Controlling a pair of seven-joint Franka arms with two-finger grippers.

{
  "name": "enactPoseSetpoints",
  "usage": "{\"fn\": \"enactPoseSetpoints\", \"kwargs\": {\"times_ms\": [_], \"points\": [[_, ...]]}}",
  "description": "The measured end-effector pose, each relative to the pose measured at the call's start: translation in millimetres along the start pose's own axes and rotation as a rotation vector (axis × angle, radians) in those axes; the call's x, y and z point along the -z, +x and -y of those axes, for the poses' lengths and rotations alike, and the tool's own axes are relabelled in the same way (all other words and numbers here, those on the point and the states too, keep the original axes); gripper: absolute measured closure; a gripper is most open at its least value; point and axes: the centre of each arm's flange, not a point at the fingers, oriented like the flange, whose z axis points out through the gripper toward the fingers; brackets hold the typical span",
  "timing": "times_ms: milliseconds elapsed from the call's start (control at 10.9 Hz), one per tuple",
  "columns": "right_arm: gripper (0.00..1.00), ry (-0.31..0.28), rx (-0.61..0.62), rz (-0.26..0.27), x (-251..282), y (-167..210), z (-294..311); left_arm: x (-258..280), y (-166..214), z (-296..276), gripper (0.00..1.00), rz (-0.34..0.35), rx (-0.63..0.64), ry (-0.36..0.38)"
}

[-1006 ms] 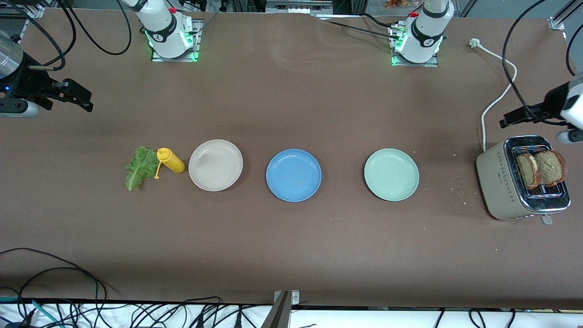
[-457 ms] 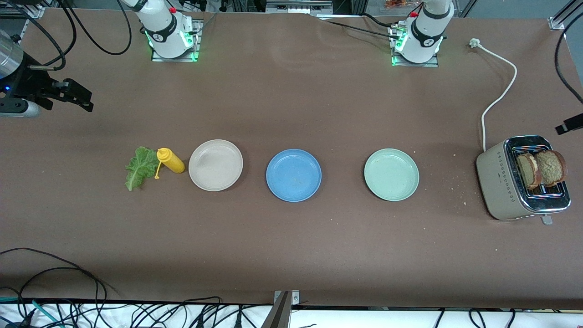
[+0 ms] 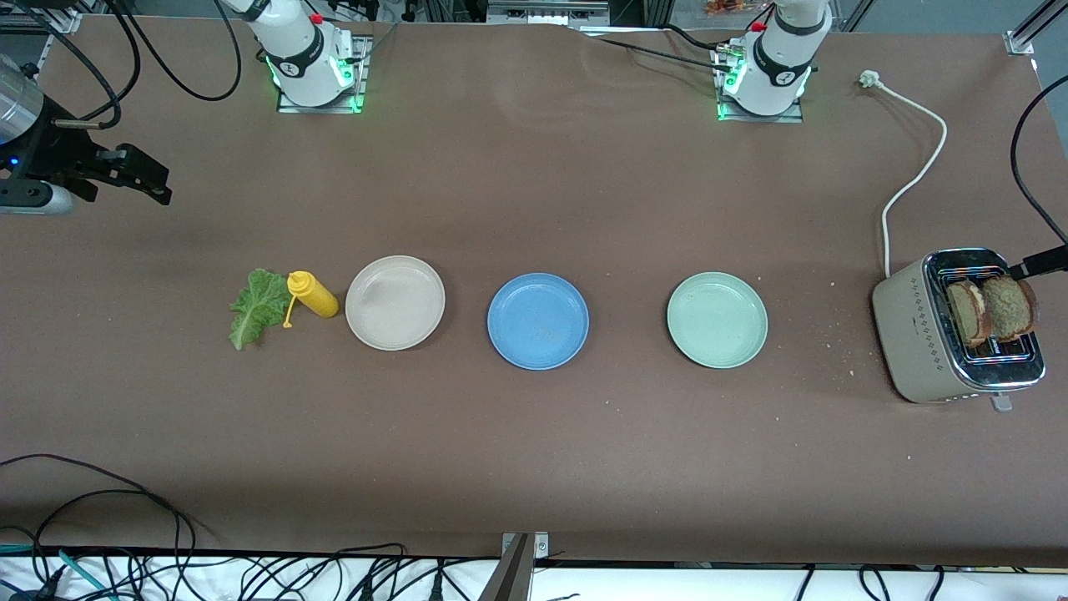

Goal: Make sandwich in blue plate with both arms
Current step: 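Lower the left gripper into the toaster and grasp a bread slice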

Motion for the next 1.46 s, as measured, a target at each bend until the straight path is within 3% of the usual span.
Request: {"fn": "enactPoseSetpoints", "kwargs": {"times_ms": [366, 1006, 1280, 1463], "points": [[0.00, 0.000, 0.000, 0.001, 0.0, -0.2, 0.2, -27.3, 21.8, -42.9, 0.00, -0.001, 0.003, 0.005], [0.00, 0.000, 0.014, 0.001, 0.1, -0.7, 8.0, -72.9, 34.6, -51.8, 0.00, 0.069, 0.012, 0.045], [0.00, 0.000, 0.014, 0.002, 0.1, -0.7, 8.0, -79.9, 36.9, -55.0, 0.14, 0.077, 0.010, 0.048], [0.00, 0.000, 0.014, 0.002, 0.1, -0.7, 8.0, -79.9, 37.2, -53.7, 0.41, 0.077, 0.012, 0.050]]}}
